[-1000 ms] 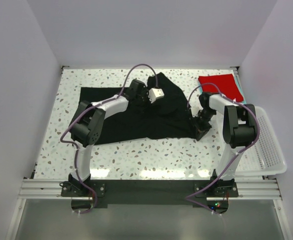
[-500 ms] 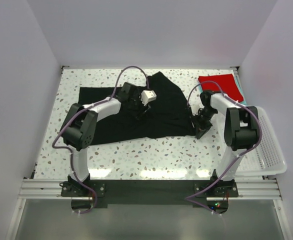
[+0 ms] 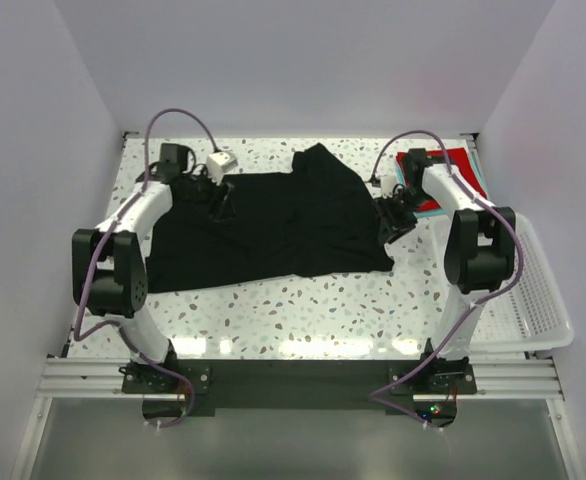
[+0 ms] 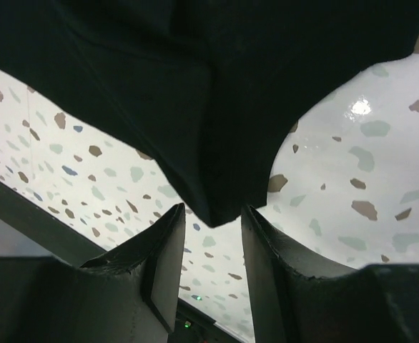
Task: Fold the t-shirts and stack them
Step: Fold the tshirt
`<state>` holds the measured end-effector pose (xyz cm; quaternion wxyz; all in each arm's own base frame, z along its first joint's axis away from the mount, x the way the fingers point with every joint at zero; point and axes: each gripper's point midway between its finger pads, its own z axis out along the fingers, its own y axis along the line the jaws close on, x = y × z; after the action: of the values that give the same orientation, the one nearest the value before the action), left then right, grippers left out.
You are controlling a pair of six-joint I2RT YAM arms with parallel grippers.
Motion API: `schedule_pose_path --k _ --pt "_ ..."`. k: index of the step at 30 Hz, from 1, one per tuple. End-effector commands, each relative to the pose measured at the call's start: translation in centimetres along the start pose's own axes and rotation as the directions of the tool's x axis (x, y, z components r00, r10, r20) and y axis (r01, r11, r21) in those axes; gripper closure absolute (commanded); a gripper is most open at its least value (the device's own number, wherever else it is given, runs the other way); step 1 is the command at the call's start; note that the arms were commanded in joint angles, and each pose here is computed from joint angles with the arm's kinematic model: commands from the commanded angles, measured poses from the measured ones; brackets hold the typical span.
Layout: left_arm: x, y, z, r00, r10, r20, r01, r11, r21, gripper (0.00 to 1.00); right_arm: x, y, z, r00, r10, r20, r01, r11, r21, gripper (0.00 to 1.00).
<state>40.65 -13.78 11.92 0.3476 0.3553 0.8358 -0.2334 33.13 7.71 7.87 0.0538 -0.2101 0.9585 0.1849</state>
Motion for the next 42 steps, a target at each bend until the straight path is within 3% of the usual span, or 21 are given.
schedule_pose_path --k 1,5,14,18,19,20,22,35,39,42 --pt "5.4 0.8 -4.3 0.985 -0.143 -0.098 0.146 0.989 0.025 0.37 -0.1 0.2 1.1 0.997 0.064 -0.037 -0.066 0.997 -0.038 0.59" --pt "10.0 3.9 -7.1 0.962 -0.237 -0.132 0.234 0.971 -0.04 0.37 0.5 1.0 2.4 0.993 0.088 -0.074 -0.095 0.992 -0.089 0.59" --pt "16.0 5.9 -6.6 0.917 -0.334 -0.217 0.322 0.942 -0.092 0.4 2.9 1.7 3.5 0.987 0.096 -0.126 -0.109 0.989 -0.104 0.64" --pt "17.5 7.2 -6.5 0.893 -0.387 -0.228 0.363 0.921 -0.141 0.42 3.1 1.6 3.6 0.986 0.097 -0.135 -0.111 0.989 -0.101 0.79" --pt "17.6 7.4 -6.4 0.89 -0.394 -0.229 0.37 0.918 -0.144 0.42 3.0 1.5 3.6 0.986 0.097 -0.137 -0.111 0.989 -0.1 0.9" --pt "18.0 7.6 -6.3 0.884 -0.405 -0.232 0.378 0.913 -0.152 0.43 3.0 1.5 3.6 0.986 0.094 -0.136 -0.107 0.989 -0.097 0.95" --pt "18.5 8.0 -6.4 0.876 -0.418 -0.241 0.385 0.906 -0.173 0.43 3.1 1.3 3.2 0.987 0.087 -0.136 -0.099 0.992 -0.081 1.0" --pt "21.9 8.6 -6.7 0.825 -0.48 -0.3 0.421 0.874 -0.242 0.51 6.6 0.1 1.1 0.976 -0.025 -0.218 0.029 0.999 0.015 1.0" --pt "22.1 8.3 -6.5 0.82 -0.486 -0.304 0.43 0.872 -0.235 0.52 8.1 0.1 2.5 0.965 -0.019 -0.262 0.017 1.0 -0.008 0.84" --pt "22.2 8.2 -6.6 0.819 -0.487 -0.304 0.433 0.871 -0.231 0.51 7.4 0.2 2.6 0.969 -0.012 -0.245 0.01 1.0 -0.011 0.66"
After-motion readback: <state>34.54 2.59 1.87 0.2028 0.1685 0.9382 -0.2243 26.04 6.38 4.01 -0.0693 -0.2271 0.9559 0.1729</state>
